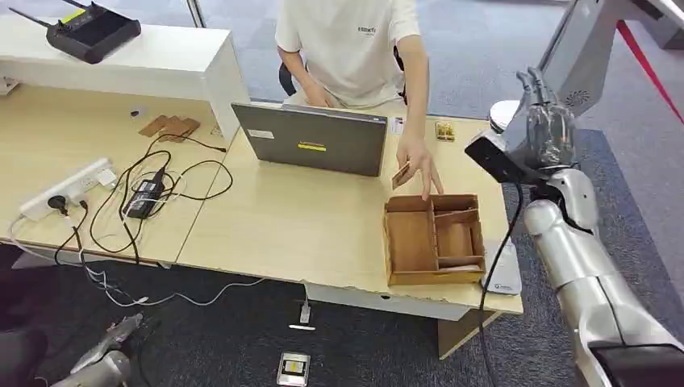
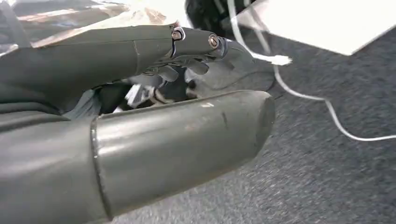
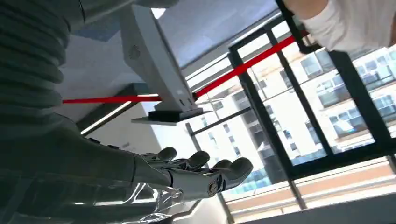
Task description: Pass the card to the sensor for recognition and then transmit it.
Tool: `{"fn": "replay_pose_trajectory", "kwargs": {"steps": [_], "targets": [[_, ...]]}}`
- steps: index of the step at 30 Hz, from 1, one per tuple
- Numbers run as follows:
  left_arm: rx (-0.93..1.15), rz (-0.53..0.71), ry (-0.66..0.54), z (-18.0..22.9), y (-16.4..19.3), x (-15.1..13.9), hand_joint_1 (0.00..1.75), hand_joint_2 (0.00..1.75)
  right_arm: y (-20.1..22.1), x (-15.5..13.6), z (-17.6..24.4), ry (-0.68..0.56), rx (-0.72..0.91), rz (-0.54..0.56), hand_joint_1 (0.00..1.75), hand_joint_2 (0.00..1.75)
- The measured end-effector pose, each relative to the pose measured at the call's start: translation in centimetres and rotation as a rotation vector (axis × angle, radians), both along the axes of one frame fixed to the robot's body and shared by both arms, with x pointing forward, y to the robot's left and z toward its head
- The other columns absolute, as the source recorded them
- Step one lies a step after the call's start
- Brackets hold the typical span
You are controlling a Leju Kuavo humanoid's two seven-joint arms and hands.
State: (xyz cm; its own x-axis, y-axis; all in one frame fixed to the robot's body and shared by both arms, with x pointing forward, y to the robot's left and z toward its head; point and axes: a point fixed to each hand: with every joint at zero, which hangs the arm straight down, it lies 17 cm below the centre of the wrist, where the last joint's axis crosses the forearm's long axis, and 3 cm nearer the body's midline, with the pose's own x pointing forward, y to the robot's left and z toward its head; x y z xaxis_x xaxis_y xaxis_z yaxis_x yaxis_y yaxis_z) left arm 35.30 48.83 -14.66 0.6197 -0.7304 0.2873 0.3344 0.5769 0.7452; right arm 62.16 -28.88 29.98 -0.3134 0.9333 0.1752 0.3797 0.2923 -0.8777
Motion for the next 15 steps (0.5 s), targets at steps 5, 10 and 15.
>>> {"fn": "replay_pose_trajectory", "kwargs": {"steps": [5,10,15], "targets": [[-0.008,0.053,0.004,-1.1,1.3,-2.7,0.0,0.0,-6.7,-1.3,-1.9,-0.015,0.067,-0.099,0.0,1.75],[-0.016,0.122,-0.002,-2.4,2.1,-5.9,0.0,0.0,-14.5,-4.1,-4.3,-0.066,0.152,-0.261,0.0,1.75],[-0.03,0.189,0.019,-4.2,2.4,-10.2,0.0,0.0,-22.0,-7.5,-6.9,-0.067,0.161,-0.388,0.0,1.75]]}}
